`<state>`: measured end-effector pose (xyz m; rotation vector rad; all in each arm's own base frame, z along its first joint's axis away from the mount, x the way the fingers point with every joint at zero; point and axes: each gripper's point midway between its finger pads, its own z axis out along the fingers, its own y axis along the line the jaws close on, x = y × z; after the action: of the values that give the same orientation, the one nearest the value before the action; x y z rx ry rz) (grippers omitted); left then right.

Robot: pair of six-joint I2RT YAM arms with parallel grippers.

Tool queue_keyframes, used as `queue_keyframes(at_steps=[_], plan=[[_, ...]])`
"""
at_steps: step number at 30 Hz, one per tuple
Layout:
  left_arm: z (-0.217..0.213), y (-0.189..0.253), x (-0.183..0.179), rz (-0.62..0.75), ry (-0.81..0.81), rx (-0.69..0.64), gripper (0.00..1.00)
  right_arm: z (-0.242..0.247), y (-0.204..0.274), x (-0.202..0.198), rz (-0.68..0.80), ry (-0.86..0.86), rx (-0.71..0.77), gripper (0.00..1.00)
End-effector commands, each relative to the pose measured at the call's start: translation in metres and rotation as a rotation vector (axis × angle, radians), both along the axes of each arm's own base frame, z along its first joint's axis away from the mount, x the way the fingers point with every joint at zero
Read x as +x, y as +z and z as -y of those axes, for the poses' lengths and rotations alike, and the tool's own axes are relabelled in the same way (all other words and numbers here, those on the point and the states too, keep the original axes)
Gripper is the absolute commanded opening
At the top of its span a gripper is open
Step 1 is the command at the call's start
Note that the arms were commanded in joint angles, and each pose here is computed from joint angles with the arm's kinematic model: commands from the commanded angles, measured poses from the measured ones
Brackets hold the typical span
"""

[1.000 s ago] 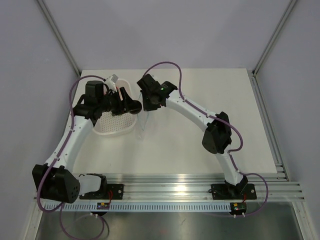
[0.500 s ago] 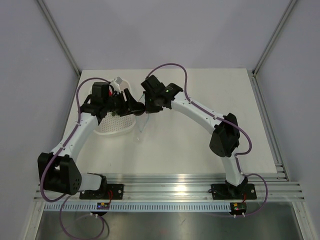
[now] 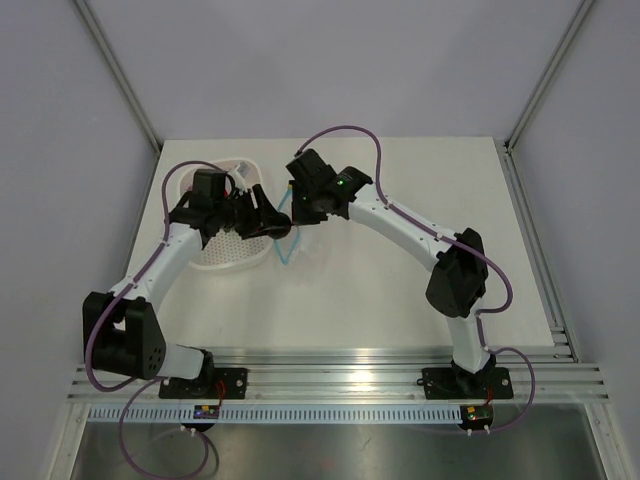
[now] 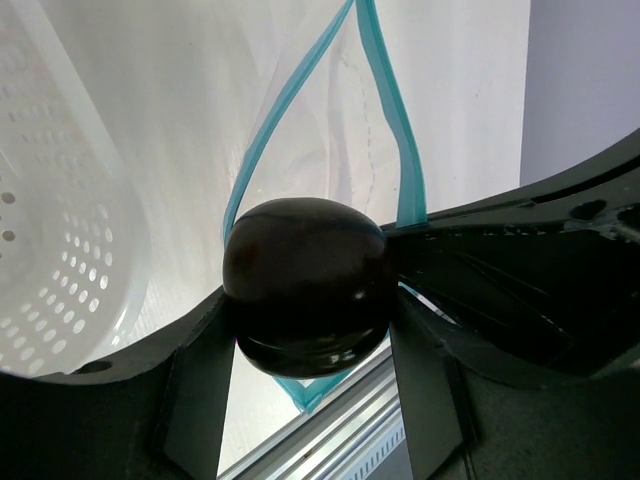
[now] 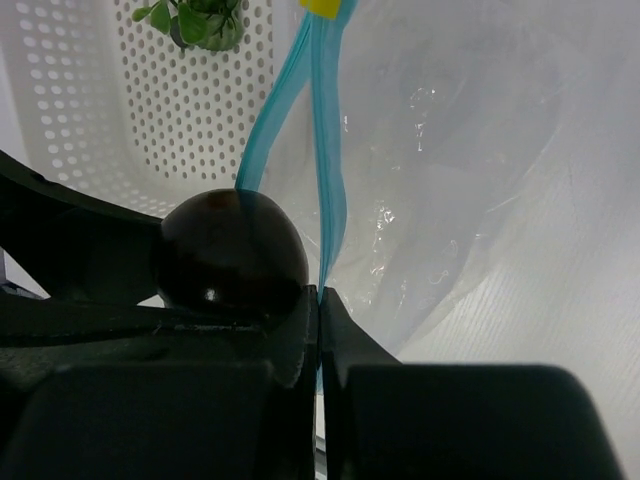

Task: Place the food in the zip-top bag and seal the zipper
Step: Place the fake fruit in the zipper food storage bag.

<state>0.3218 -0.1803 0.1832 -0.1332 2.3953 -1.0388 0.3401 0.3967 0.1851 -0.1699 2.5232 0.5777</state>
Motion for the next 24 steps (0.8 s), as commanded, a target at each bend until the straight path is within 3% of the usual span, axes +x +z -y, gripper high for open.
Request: queue_keyframes(at_steps=[1, 24], plan=[[0.001, -0.005, 0.003, 0.015, -0.013, 0.025, 0.00, -0.017, 0.039, 0.002, 0.050, 0.015, 0.139, 0.00], [0.006, -0.008, 0.027, 0.013, 0.091, 0.160, 0.02, -0.043, 0.033, -0.025, -0.048, 0.084, 0.281, 0.00]])
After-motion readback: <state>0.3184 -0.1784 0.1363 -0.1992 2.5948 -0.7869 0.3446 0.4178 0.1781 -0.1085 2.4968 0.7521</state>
